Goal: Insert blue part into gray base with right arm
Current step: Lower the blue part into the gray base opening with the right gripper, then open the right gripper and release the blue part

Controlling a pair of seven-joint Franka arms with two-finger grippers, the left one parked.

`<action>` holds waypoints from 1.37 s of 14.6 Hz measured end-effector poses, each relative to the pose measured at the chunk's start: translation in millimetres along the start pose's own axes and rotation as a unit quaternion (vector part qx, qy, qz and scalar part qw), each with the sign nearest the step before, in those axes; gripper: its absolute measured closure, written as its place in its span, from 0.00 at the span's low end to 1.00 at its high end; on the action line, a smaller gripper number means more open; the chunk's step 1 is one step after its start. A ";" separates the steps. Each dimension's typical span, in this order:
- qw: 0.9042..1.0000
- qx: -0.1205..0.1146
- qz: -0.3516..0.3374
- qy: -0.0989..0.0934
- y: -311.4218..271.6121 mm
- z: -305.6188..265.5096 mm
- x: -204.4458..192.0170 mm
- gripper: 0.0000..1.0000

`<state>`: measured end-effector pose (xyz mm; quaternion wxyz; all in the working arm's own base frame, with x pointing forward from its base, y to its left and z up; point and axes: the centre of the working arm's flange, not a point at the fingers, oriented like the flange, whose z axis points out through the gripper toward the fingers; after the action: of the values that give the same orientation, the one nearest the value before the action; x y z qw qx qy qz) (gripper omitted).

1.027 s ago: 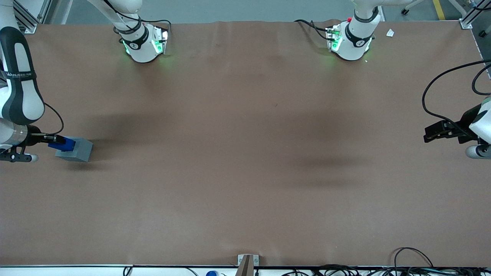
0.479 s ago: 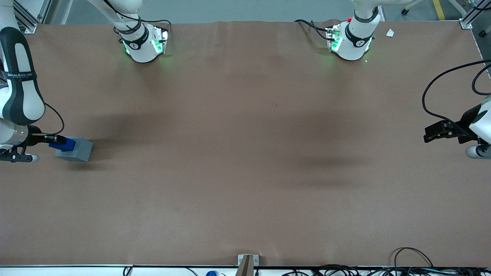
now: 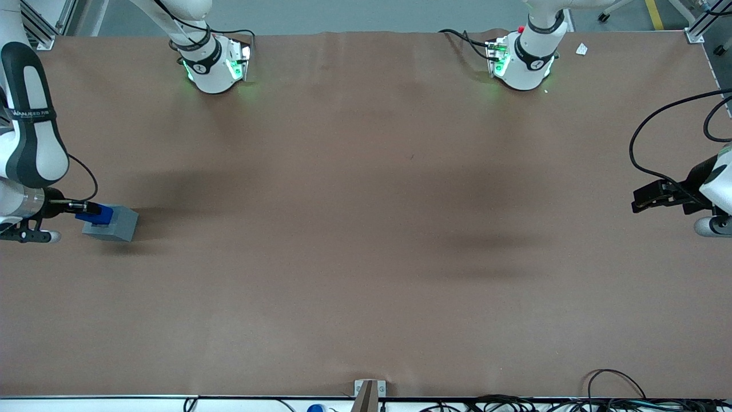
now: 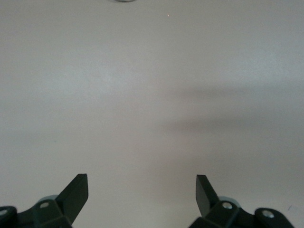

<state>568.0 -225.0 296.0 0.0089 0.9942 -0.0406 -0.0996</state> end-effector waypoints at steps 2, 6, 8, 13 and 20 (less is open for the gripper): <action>1.000 0.000 0.000 0.001 -1.0 -0.2 1.9 0.49; 1.000 0.000 0.000 0.002 -1.1 2.6 9.3 0.49; 1.000 0.001 0.000 -0.003 -1.1 9.1 11.0 0.49; 1.000 0.002 0.000 -0.004 -1.1 10.0 12.4 0.44; 1.000 -0.003 0.002 0.011 1.8 -6.4 17.2 0.00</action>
<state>586.0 -228.1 298.9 0.0121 0.9951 -0.0425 -0.0882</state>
